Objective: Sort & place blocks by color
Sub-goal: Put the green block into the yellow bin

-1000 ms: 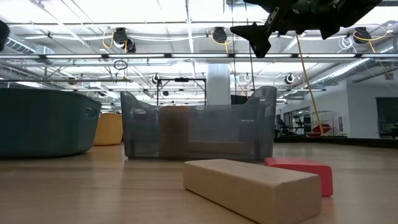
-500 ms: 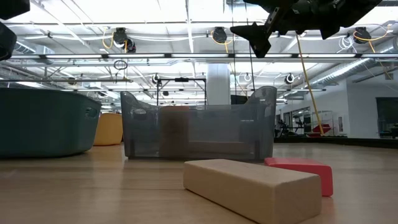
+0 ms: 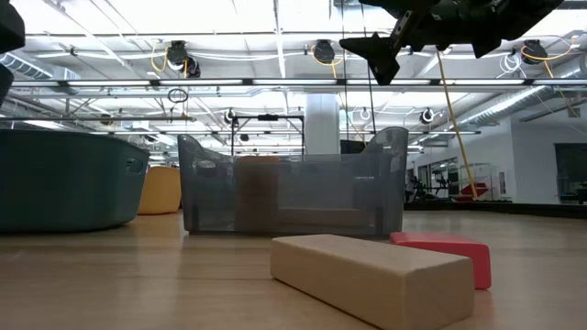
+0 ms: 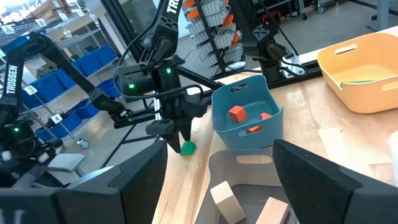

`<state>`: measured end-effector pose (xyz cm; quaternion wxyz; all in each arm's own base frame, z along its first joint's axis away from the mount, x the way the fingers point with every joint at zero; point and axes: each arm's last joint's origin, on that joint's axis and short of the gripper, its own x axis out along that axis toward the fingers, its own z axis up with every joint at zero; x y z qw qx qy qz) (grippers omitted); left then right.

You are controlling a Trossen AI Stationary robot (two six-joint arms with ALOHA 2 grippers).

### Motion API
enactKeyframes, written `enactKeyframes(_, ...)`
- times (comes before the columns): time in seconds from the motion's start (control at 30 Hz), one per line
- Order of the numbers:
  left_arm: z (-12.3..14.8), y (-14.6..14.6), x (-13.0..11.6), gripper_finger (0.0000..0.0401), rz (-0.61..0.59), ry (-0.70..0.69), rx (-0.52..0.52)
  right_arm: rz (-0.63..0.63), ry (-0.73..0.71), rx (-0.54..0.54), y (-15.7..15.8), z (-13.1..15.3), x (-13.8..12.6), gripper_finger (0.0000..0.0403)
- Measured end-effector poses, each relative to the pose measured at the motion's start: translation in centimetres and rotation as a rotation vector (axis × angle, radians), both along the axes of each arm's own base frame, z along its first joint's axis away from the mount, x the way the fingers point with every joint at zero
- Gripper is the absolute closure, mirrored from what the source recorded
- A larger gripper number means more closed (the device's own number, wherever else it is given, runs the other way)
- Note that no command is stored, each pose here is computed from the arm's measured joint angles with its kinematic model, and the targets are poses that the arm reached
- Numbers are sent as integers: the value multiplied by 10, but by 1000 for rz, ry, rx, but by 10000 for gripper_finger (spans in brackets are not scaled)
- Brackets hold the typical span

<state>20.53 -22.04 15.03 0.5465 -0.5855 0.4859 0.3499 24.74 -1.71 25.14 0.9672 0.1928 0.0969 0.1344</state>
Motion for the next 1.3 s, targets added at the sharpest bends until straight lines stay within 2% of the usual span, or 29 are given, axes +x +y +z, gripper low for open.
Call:
enactKeyframes(0.2, -1, 3, 0, 132, -12, -22, 54, 0, 0, 0, 0, 0, 0, 122)
enactKeyframes(0.5, -8, 5, 5, 141, -62, -12, 78, 0, 0, 0, 0, 0, 0, 122)
enactKeyframes(0.9, -10, 3, 3, 266, -170, 24, 75, 0, 0, 0, 0, 0, 0, 122)
enactKeyframes(1.3, -6, -4, 11, 252, -274, -87, 70, 0, 0, 0, 0, 0, 0, 122)
